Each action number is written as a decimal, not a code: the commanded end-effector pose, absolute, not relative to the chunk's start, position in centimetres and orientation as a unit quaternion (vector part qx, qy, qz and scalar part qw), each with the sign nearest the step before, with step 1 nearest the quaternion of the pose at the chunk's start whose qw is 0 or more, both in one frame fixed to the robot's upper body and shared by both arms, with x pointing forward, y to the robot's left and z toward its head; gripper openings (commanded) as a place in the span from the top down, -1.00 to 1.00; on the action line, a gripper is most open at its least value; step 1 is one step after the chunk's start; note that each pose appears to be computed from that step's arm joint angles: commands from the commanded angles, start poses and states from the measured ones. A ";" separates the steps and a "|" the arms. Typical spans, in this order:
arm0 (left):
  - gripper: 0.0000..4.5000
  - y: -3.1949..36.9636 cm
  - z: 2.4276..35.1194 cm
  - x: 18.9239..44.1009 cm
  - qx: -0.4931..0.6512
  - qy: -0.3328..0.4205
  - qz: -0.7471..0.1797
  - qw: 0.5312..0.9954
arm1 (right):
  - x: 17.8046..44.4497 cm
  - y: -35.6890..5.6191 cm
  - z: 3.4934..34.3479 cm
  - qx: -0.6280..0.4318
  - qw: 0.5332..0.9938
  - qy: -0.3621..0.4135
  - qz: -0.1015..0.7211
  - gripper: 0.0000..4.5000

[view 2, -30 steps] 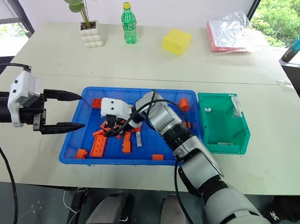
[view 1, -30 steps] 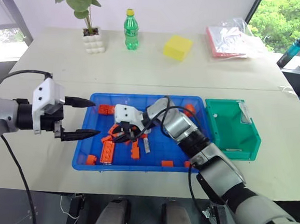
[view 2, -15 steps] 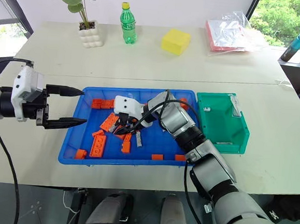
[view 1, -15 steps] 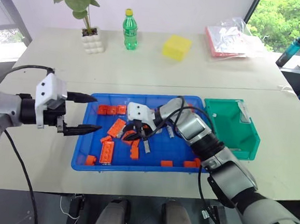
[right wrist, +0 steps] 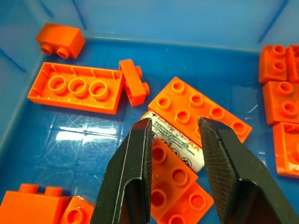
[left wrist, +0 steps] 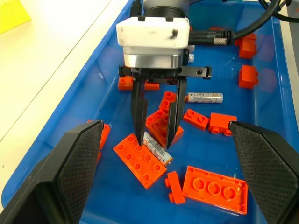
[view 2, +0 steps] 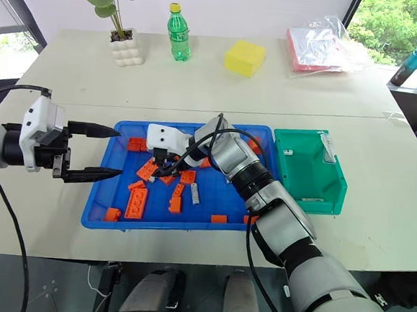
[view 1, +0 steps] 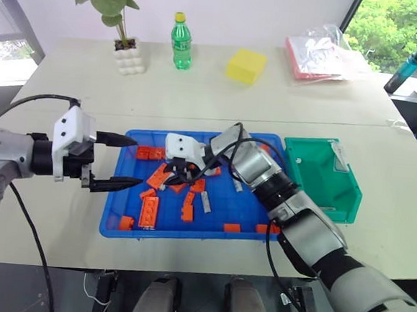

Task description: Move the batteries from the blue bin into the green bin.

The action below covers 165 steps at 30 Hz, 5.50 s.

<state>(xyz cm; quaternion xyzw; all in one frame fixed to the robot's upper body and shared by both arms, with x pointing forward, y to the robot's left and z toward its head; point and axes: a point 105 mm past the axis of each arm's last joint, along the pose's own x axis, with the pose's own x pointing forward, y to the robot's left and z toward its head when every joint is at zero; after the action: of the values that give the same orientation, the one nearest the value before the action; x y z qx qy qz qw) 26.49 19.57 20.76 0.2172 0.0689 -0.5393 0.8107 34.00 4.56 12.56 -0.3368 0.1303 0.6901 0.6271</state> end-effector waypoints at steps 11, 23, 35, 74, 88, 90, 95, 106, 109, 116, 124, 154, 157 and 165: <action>-1.00 19.5 22.0 26.6 0.237 0.048 -0.536 0.809 | 33.0 5.3 12.7 -0.359 0.604 0.109 0.703 0.30; -1.00 19.4 22.4 26.9 0.239 0.045 -0.537 0.808 | 34.1 5.8 11.5 -0.466 0.569 0.058 0.675 0.30; -1.00 19.5 22.4 27.1 0.239 0.043 -0.535 0.810 | 33.1 5.2 10.8 -0.443 0.547 0.081 0.705 0.71; -1.00 15.8 21.2 27.1 0.143 0.007 -0.585 0.799 | 29.3 -28.4 20.9 -0.111 0.952 0.203 0.198 -0.16; -1.00 15.6 20.7 26.4 0.157 0.011 -0.585 0.796 | 30.1 -13.8 22.3 -0.102 0.867 0.168 0.458 -0.60; -1.00 15.6 20.8 26.5 0.158 0.009 -0.583 0.797 | 30.3 -12.2 20.4 -0.094 0.858 0.195 0.466 -0.60; -1.00 15.7 20.9 26.3 0.164 0.009 -0.581 0.797 | 29.5 -9.4 16.5 -0.095 0.828 0.255 0.491 -0.60; -1.00 15.3 20.5 25.9 0.168 0.012 -0.586 0.792 | 29.0 -6.7 11.7 -0.108 0.800 0.316 0.499 -0.60; -1.00 15.3 20.7 26.0 0.168 0.011 -0.585 0.793 | 29.5 -6.5 11.0 -0.113 0.803 0.321 0.490 -0.60; -1.00 15.3 20.9 26.1 0.170 0.010 -0.584 0.794 | 29.6 -5.8 10.9 -0.113 0.802 0.318 0.492 -0.60; -1.00 15.3 20.9 26.3 0.169 0.006 -0.584 0.794 | 29.3 -6.1 10.9 -0.155 0.807 0.306 0.480 -0.21; -1.00 14.6 20.8 28.0 0.166 -0.011 -0.599 0.783 | 29.5 -24.2 22.5 -0.106 0.933 0.230 0.257 0.97; -1.00 14.4 20.9 28.3 0.167 -0.014 -0.603 0.780 | 29.2 -24.5 21.2 -0.114 0.931 0.240 0.250 0.97; -1.00 14.0 20.9 28.3 0.165 -0.018 -0.612 0.773 | 30.4 -23.8 22.1 -0.151 0.934 0.204 0.251 -0.30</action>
<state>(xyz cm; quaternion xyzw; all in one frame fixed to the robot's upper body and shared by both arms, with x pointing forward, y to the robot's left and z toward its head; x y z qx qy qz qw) 28.63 14.26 20.32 0.1507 -0.0042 -0.6079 0.7796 30.15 -24.80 20.10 -0.1374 0.2438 0.2336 0.9312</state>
